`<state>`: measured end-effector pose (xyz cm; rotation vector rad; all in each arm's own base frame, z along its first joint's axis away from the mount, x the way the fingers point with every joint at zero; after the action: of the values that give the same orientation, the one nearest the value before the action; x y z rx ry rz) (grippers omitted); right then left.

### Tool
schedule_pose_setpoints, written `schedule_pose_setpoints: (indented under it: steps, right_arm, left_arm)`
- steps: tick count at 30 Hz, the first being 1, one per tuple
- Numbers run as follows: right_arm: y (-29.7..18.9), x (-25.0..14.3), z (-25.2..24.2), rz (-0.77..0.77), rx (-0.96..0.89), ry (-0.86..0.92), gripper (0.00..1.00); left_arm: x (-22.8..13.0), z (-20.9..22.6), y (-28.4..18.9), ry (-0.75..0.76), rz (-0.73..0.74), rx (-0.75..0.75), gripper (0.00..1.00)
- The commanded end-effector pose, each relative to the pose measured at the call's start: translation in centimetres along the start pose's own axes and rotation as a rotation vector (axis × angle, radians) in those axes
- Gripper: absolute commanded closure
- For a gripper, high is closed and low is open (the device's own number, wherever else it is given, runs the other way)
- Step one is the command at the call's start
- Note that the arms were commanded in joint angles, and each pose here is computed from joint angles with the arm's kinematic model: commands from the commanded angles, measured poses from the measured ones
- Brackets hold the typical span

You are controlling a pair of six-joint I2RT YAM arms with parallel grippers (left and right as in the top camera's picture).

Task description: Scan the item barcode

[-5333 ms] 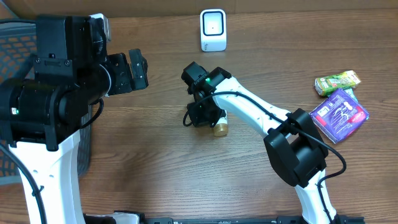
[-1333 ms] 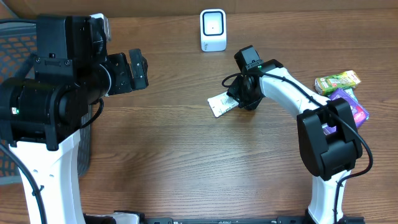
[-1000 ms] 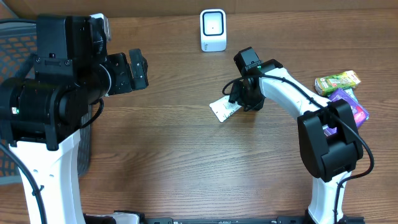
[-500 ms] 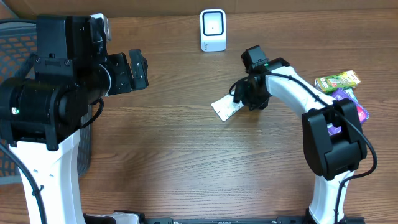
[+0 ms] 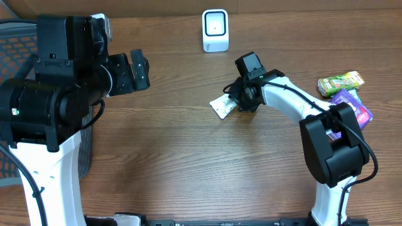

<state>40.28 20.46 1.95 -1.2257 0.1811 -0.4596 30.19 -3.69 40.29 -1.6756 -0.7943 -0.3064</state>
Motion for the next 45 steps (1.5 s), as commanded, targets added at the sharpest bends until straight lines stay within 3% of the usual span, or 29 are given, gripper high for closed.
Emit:
schedule_pose_setpoints:
  steps: [1, 7, 12, 14, 20, 25, 34, 39, 45]
  right_arm:
    - [1.7, -1.5, -2.2, 0.058, -0.049, -0.147, 0.7]
    - [-0.2, -4.1, 3.4, 0.189, 0.297, -0.652, 0.72]
    - [-2.2, -5.8, 2.4, 0.29, 0.29, -0.919, 0.71]
    - [-2.4, -5.9, 1.6, 0.315, 0.259, -0.949, 0.67]
    - [-2.3, -5.0, 0.9, 0.305, 0.22, -0.859, 0.5]
    - [-2.0, -3.8, 0.7, 0.286, 0.21, -0.647, 0.5]
    - [0.1, -6.6, 1.4, 0.32, 0.453, -0.605, 0.51]
    - [0.5, -7.5, 0.5, 0.36, 0.447, -0.54, 0.56]
    - [0.7, -7.5, 0.5, 0.359, 0.447, -0.511, 0.72]
  left_arm:
    - [0.3, 0.1, 0.1, 0.012, -0.005, 0.007, 0.0]
    - [0.3, 0.1, 0.1, 0.013, -0.005, 0.006, 0.0]
    - [0.3, 0.1, 0.1, 0.012, -0.006, 0.007, 0.01]
    - [0.3, 0.1, 0.1, 0.012, -0.005, 0.007, 0.0]
    - [0.3, 0.1, 0.1, 0.012, -0.006, 0.007, 0.0]
    - [0.3, 0.1, 0.1, 0.012, -0.005, 0.007, 0.01]
    - [0.3, 0.1, 0.1, 0.013, -0.005, 0.006, 0.0]
    - [0.3, 0.1, 0.1, 0.013, -0.005, 0.006, 0.0]
    - [0.3, 0.1, 0.1, 0.013, -0.005, 0.006, 0.0]
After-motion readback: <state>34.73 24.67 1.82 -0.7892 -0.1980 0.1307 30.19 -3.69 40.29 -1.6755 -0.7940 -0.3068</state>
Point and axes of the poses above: each gripper's point midway between its finger pads, its own y axis out along the fingers, its own z axis along the line the jaws close on, x = y × z, the point moved 1 cm from there along -y, back along the fingers, and after that the axes turned 9 degrees about -y, right-handed, at the moved point
